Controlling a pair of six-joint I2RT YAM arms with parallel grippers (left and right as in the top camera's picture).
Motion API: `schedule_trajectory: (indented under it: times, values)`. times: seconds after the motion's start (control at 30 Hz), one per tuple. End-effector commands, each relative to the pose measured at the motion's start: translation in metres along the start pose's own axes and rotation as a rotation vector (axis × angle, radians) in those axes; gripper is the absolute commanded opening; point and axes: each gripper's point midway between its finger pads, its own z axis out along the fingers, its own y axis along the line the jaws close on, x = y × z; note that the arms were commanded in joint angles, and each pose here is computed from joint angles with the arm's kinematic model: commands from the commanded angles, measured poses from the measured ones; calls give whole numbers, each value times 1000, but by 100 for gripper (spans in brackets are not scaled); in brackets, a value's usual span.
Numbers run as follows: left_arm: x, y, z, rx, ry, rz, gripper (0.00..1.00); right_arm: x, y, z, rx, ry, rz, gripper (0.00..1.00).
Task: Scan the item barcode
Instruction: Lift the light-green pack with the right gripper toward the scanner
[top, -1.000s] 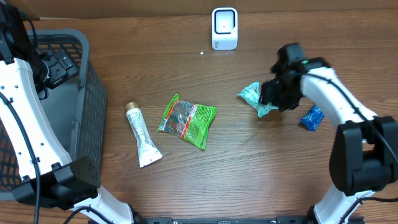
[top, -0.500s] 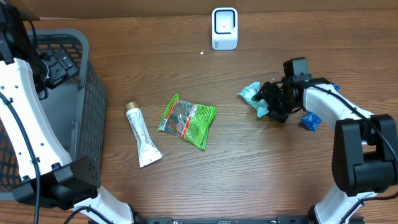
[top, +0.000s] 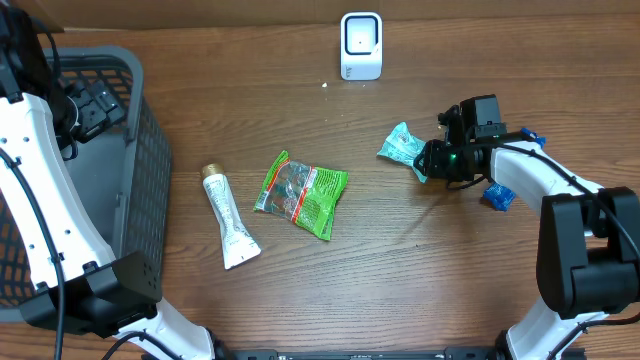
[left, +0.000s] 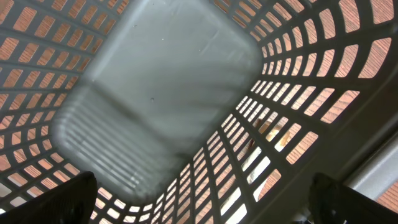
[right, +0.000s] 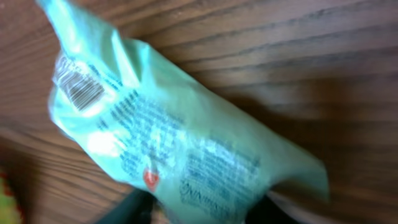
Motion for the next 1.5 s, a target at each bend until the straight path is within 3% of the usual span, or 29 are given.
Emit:
schedule_trajectory:
  times: [0.0,0.1,0.13,0.23,0.4,0.6,0.77,1.0,1.2,1.3,1.43,1.47]
  values:
    - [1,-1,-1,3,1,22,100,-14,-14,-6,87,-39,-137,67]
    - [1,-1,-1,3,0,23,100,-17,-11,-9,51,-42,5,91]
    - [1,-1,-1,3,1,22,100,-17,-5,-10,13,-37,37,94]
    - [1,-1,-1,3,0,23,100,-23,11,-17,-133,-25,208,95]
    - [1,-1,-1,3,1,22,100,-37,4,-17,-123,-88,328,95]
    - [1,-1,-1,3,1,22,100,-54,-8,-6,-76,-181,313,84]
    - [2,-1,-1,3,1,23,100,-48,-11,9,-115,-141,331,73]
    - [2,-1,-1,3,1,23,100,-23,-18,27,-88,-47,284,74]
    - [1,-1,-1,3,1,22,100,-3,-17,29,-99,26,70,74]
    - [1,-2,-1,3,1,23,99,-2,-17,29,-100,27,54,73]
    - [1,-2,-1,3,1,23,100,3,-18,28,-95,47,63,58]
    - [1,-2,-1,3,1,23,100,5,-18,28,-93,57,67,49]
